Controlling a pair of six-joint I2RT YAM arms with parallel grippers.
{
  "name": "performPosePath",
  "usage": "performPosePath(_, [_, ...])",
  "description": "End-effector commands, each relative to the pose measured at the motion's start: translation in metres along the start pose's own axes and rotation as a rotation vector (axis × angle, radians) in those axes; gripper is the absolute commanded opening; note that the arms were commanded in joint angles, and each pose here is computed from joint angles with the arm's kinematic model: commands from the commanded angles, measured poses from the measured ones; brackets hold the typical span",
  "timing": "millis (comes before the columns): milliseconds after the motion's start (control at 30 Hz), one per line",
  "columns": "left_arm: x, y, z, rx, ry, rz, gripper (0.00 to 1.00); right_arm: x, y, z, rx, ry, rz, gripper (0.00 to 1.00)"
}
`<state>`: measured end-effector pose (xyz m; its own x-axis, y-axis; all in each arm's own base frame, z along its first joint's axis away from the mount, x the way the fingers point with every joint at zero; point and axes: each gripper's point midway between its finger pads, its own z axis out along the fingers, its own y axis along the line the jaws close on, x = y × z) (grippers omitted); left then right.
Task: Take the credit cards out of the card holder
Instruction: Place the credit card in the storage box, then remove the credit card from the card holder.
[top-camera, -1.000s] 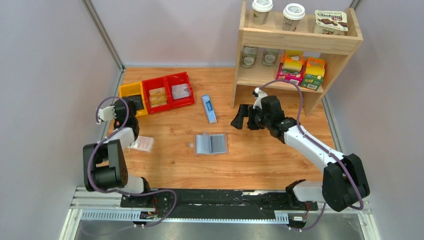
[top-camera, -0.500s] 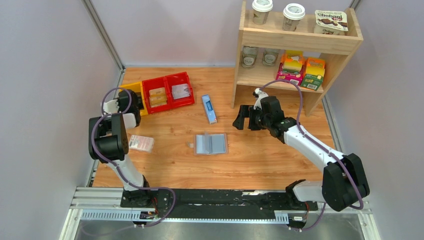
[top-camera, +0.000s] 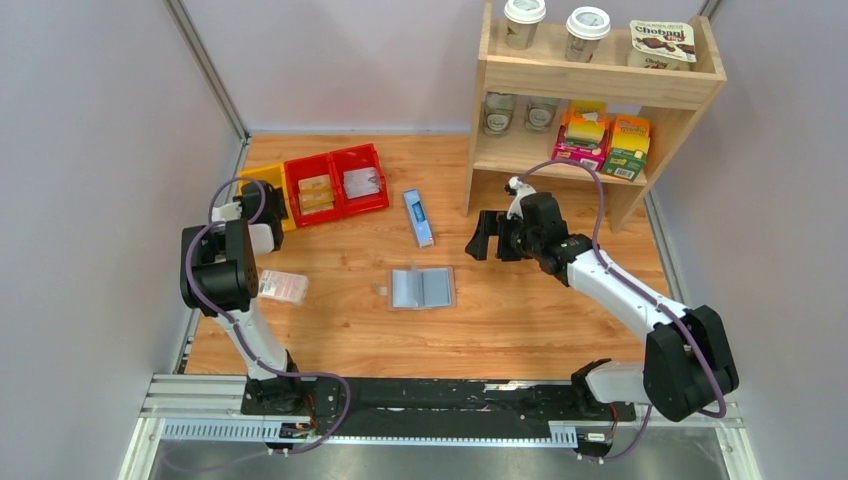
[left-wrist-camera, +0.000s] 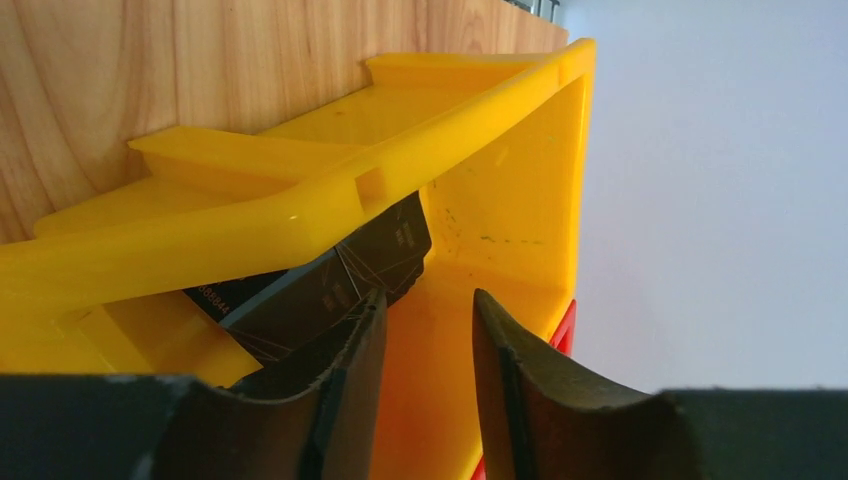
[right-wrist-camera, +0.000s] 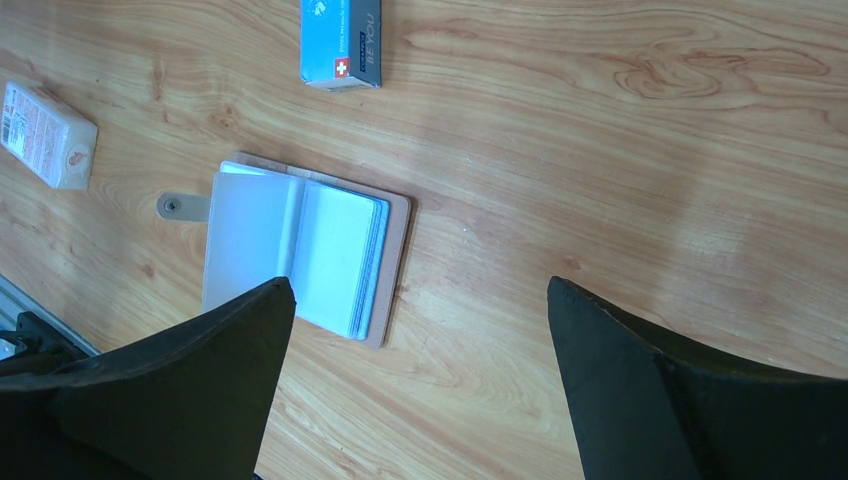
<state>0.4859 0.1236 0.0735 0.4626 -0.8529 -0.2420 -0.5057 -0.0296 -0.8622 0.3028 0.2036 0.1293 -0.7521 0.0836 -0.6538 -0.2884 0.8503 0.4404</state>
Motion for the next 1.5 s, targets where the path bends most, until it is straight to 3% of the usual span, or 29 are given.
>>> performPosePath(0, [-0.003, -0.017, -0.013, 0.025, 0.023, -0.026, 0.46, -0.019, 0.010, -0.003, -0.032, -0.045, -0.025, 1.00])
performPosePath(233, [0.001, -0.039, -0.062, 0.062, 0.137, 0.043, 0.48, -0.014, 0.026, 0.000, -0.127, -0.017, -0.007, 1.00])
performPosePath(467, [0.048, -0.060, -0.159, 0.197, 0.385, 0.413, 0.48, 0.004, 0.040, 0.016, -0.209, 0.095, 0.058, 1.00])
performPosePath(667, [0.114, -0.029, -0.249, 0.333, 0.714, 0.753, 0.47, 0.023, 0.048, 0.032, -0.206, 0.168, 0.101, 1.00])
performPosePath(867, [0.154, 0.022, -0.310, 0.431, 0.935, 1.018, 0.45, 0.041, 0.061, 0.049, -0.195, 0.227, 0.131, 1.00])
performPosePath(1133, [0.187, 0.084, -0.332, 0.431, 1.185, 1.124, 0.36, 0.060, 0.078, 0.070, -0.175, 0.273, 0.145, 1.00])
performPosePath(1467, [0.200, 0.144, -0.327, 0.311, 1.300, 1.214, 0.32, 0.076, 0.085, 0.084, -0.141, 0.299, 0.128, 1.00])
